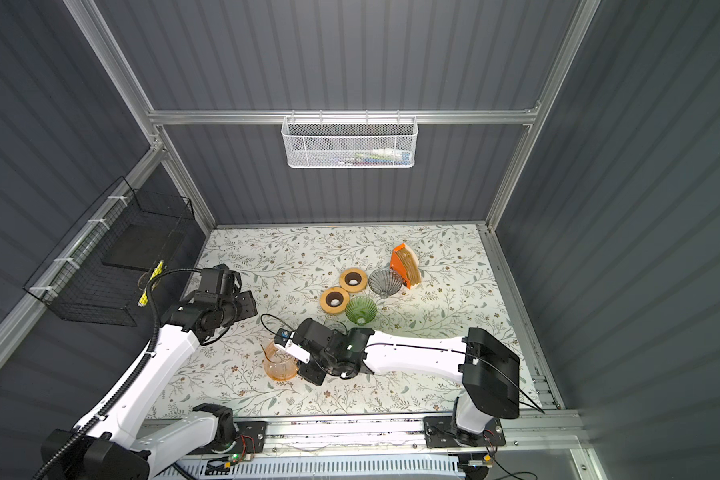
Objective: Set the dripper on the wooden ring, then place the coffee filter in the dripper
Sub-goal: 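Carry the pink pitcher with the right gripper toward the robot, near the left arm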
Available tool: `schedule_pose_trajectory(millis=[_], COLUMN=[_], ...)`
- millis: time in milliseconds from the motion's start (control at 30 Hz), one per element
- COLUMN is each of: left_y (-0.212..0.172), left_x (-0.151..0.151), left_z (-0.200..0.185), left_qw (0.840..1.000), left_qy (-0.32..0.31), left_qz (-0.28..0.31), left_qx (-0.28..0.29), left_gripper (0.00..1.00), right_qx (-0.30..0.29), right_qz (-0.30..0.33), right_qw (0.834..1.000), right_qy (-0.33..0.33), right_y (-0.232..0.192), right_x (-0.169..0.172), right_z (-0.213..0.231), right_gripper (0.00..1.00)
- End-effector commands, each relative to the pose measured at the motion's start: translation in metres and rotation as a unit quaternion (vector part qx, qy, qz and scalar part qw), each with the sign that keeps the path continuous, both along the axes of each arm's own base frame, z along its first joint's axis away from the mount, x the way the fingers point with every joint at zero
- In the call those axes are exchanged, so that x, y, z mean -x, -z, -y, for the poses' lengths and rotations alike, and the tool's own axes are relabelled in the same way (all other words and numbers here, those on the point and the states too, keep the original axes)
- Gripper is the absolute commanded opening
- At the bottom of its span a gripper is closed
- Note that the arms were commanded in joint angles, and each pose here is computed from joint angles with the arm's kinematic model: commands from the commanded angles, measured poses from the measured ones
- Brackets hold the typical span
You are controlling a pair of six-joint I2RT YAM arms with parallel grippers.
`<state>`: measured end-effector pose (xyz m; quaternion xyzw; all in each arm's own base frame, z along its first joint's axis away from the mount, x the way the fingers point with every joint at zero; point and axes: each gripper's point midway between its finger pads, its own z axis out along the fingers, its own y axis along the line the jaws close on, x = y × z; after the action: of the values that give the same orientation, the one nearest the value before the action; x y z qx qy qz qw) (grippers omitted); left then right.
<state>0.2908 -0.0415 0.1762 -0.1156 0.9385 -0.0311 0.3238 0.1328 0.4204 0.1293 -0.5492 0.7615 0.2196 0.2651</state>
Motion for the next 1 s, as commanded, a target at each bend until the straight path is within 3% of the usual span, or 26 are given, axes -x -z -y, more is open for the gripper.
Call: schedule_pose_trajectory(millis=[0,967], left_y=[-0.003,0.003], left_x=[0.000,-0.007], left_z=[0.008,0.012], left_qw=[1.000,0.999], left_qy=[0.024,0.036], left_qz=[0.013,0.017], left_qx=[0.011,0.009], left_gripper=[0.62,0.62], right_qx=[-0.014,0.040], right_qz=[0.005,-0.010], right_qw=[1.000,0.999], right_qy=[-0.019,-0.029], right_y=[0.000,0.050], right_x=[0.004,0.012], right_z=[-0.013,-0.023], right_gripper=[0.00,0.00])
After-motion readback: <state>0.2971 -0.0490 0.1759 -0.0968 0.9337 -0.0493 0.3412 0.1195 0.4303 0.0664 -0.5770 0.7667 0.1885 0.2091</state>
